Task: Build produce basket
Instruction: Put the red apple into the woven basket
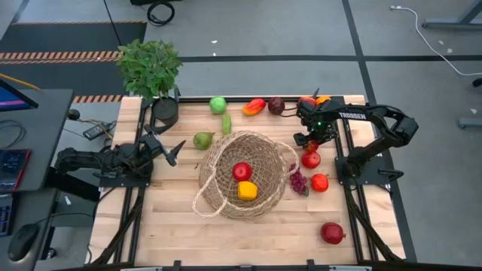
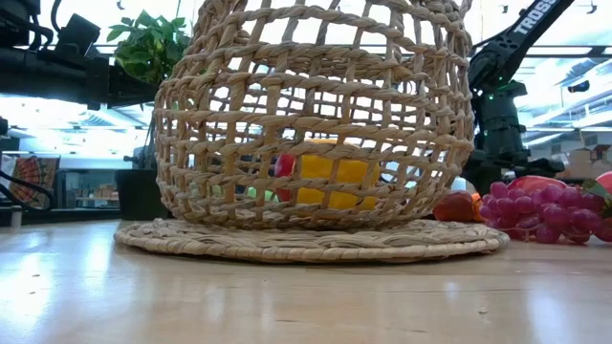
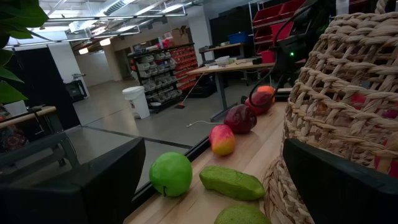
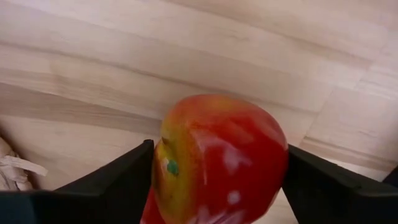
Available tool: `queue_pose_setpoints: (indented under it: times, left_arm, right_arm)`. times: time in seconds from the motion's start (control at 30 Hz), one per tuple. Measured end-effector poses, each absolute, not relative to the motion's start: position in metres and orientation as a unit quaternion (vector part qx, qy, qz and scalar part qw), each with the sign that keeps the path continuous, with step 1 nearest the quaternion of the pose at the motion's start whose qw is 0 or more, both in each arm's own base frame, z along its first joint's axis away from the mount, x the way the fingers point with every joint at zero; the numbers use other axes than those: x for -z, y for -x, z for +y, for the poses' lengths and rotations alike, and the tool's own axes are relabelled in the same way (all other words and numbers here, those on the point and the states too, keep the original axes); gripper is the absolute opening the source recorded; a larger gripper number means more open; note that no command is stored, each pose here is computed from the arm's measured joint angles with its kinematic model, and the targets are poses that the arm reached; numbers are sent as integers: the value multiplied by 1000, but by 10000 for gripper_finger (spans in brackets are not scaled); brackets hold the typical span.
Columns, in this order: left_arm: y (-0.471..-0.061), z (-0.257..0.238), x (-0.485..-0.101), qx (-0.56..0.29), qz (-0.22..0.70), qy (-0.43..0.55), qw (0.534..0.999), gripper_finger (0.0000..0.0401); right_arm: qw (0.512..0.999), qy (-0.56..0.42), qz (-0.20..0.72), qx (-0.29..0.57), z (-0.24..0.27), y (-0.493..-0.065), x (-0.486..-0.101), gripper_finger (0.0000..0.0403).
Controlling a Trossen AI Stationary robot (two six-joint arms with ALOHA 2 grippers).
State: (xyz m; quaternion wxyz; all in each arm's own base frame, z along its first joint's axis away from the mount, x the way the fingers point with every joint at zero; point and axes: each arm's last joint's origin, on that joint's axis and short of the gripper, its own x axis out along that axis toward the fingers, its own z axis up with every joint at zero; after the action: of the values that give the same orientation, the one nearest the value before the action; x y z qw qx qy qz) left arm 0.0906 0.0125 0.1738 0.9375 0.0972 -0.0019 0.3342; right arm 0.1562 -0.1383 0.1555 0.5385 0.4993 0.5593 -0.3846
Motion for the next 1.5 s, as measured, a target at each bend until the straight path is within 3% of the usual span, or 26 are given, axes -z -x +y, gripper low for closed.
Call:
queue_pose_setpoints:
  times: [0.3, 0.57, 0.97, 1.5]
  left_arm:
    - [-91, 13, -174, -334, -2, -97, 937, 388]
    - [-91, 13, -174, -334, -2, -97, 938, 388]
    - [-91, 13, -174, -334, -2, -97, 937, 388]
    - [-91, 13, -174, -334, -2, -97, 937, 388]
  right_arm:
    - [551, -507, 548, 372, -137, -156, -161, 308]
    - [601, -515, 501, 352, -132, -154, -181, 309]
    - [770, -491, 288, 289, -125, -164, -240, 311]
    - [889, -440, -58, 111, -108, -178, -329, 312]
